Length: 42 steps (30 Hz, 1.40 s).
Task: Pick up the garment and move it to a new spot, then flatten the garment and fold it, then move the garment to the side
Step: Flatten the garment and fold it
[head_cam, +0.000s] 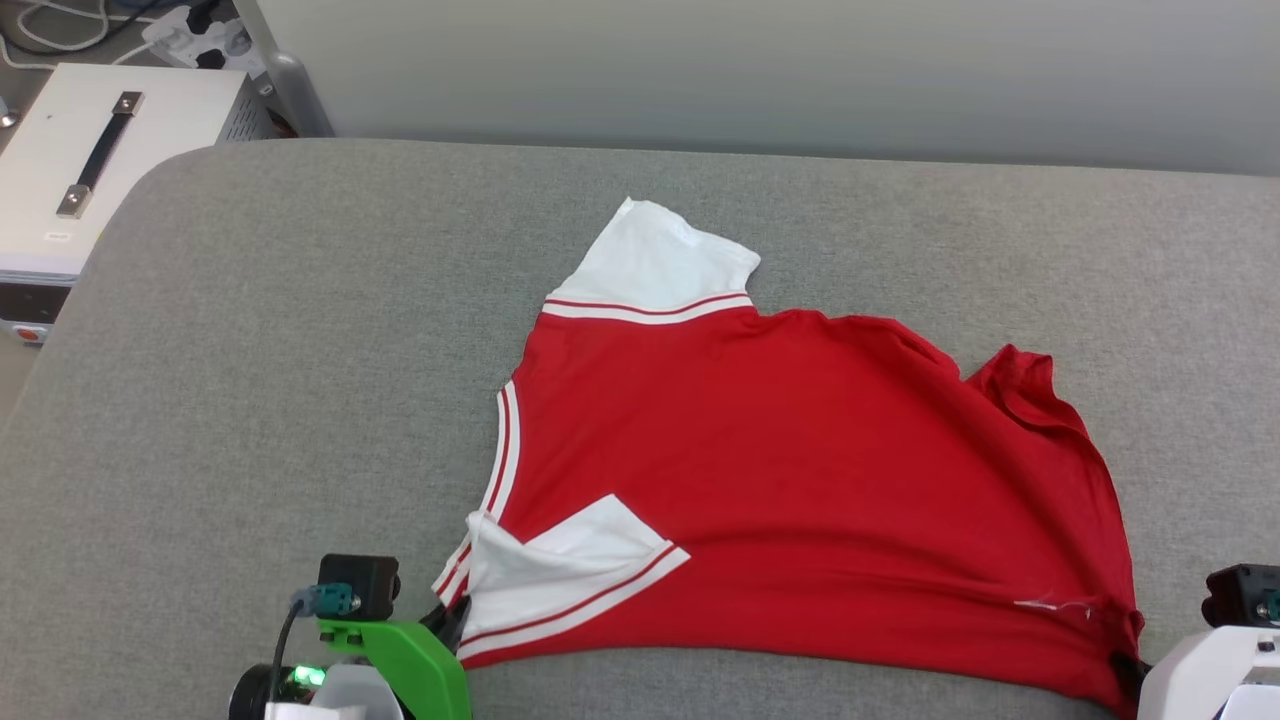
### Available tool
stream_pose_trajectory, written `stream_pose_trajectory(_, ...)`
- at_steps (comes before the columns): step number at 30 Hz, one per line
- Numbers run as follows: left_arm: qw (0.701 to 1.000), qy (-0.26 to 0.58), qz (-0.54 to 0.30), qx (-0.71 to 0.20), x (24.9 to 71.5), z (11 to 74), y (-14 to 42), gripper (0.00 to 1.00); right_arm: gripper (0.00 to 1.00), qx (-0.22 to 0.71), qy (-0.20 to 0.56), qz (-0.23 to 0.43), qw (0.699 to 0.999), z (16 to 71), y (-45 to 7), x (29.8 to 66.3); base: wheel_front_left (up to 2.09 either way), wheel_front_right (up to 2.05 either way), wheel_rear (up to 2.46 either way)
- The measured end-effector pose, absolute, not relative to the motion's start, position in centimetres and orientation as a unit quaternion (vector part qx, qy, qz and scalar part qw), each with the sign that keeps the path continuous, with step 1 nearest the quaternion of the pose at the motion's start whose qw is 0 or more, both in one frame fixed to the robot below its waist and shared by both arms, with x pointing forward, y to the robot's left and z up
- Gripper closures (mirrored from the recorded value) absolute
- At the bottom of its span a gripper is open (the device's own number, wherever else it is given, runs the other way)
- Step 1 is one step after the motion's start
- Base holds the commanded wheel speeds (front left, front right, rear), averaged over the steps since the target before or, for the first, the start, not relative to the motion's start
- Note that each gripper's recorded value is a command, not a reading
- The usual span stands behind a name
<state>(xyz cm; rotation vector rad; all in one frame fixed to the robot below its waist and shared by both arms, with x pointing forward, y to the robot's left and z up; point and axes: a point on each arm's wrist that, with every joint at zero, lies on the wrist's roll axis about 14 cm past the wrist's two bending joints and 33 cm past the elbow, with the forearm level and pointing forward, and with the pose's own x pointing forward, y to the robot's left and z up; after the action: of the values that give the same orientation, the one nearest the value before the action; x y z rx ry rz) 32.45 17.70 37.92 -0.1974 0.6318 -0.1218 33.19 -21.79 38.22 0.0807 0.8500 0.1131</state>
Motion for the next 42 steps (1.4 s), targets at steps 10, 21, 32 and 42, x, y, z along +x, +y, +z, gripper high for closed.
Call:
stream_pose_trajectory(10, 0.939, 0.323, -0.045, -0.106, 29.8, 37.8, 18.4, 1.0, 1.0, 0.058, 0.423, 0.054, 0.902, 38.4, -21.0, 31.2, 0.0, 0.0, 0.0)
stream_pose_trajectory(21, 0.94, 0.325, -0.051, -0.092, 31.1, 37.0, 18.5, 1.0, 1.0, 0.053, 0.423, 0.039, 0.904, 38.0, -22.1, 32.4, 0.0, 0.0, 0.0)
stream_pose_trajectory(32, 0.943, 0.316, -0.066, -0.081, 31.6, 38.1, 18.4, 1.0, 1.0, 0.044, 0.45, 0.037, 0.891, 39.4, -22.6, 31.5, 0.0, 0.0, 0.0)
stream_pose_trajectory(42, 0.933, 0.345, -0.077, -0.075, 30.2, 38.1, 18.3, 1.0, 1.0, 0.052, 0.476, 0.031, 0.877, 39.3, -22.6, 29.7, 0.0, 0.0, 0.0)
